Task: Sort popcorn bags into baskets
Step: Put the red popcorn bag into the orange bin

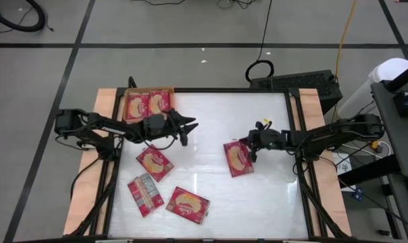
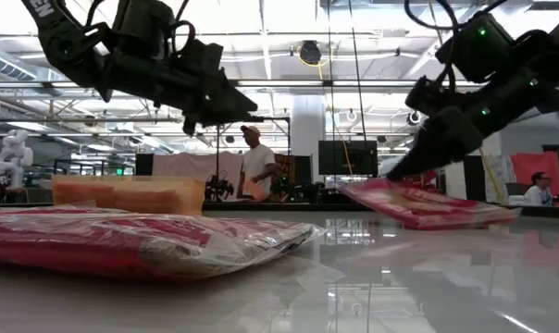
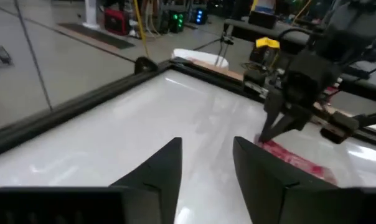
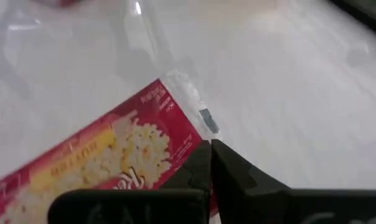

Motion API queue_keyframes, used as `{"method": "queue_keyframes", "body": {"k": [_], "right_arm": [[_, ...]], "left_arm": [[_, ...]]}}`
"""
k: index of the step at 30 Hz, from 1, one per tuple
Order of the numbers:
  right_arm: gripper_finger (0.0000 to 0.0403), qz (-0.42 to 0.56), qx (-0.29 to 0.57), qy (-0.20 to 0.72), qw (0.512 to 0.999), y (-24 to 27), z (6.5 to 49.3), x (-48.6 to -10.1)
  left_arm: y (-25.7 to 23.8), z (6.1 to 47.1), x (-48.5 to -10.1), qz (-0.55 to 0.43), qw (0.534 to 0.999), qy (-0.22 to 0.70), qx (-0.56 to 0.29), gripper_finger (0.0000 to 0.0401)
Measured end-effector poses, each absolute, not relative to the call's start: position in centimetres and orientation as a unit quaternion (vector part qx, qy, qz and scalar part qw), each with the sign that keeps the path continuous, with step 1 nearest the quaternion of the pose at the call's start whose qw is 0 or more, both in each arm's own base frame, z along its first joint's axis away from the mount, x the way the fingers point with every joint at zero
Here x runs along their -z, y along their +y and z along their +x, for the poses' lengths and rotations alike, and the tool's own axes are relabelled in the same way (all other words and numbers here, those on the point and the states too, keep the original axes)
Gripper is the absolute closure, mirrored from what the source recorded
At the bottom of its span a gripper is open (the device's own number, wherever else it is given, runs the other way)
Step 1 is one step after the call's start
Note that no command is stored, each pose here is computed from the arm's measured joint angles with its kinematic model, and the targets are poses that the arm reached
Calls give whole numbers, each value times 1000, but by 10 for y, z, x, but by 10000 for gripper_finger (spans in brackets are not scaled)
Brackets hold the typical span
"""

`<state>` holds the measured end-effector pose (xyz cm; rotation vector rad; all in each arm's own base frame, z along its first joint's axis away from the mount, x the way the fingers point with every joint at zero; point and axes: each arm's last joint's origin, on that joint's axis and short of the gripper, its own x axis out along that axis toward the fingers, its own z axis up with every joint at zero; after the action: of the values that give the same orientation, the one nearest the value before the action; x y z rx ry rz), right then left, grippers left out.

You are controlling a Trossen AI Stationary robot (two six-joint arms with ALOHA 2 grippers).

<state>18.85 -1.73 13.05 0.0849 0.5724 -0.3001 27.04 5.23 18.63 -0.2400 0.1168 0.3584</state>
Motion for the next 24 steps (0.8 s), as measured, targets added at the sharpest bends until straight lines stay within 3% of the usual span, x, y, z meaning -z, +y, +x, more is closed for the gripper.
{"method": "queue_keyframes", "body": {"k": [11,15,20,24], "right_arm": [[403,0,165,236,958,-20,201,-150],[403,-23,190,225,955,-21,204,-154],[403,-43,207,193,958,-23,206,-161],[403,-57,206,152,965,-23,209,-169]], "left_arm": [[51,327,-162,-211,967,104,-96,147],[58,343,-148,-250,955,117,-106,114],[65,356,-133,-267,949,123,-112,96],[65,369,-127,-273,956,88,-63,102]]}}
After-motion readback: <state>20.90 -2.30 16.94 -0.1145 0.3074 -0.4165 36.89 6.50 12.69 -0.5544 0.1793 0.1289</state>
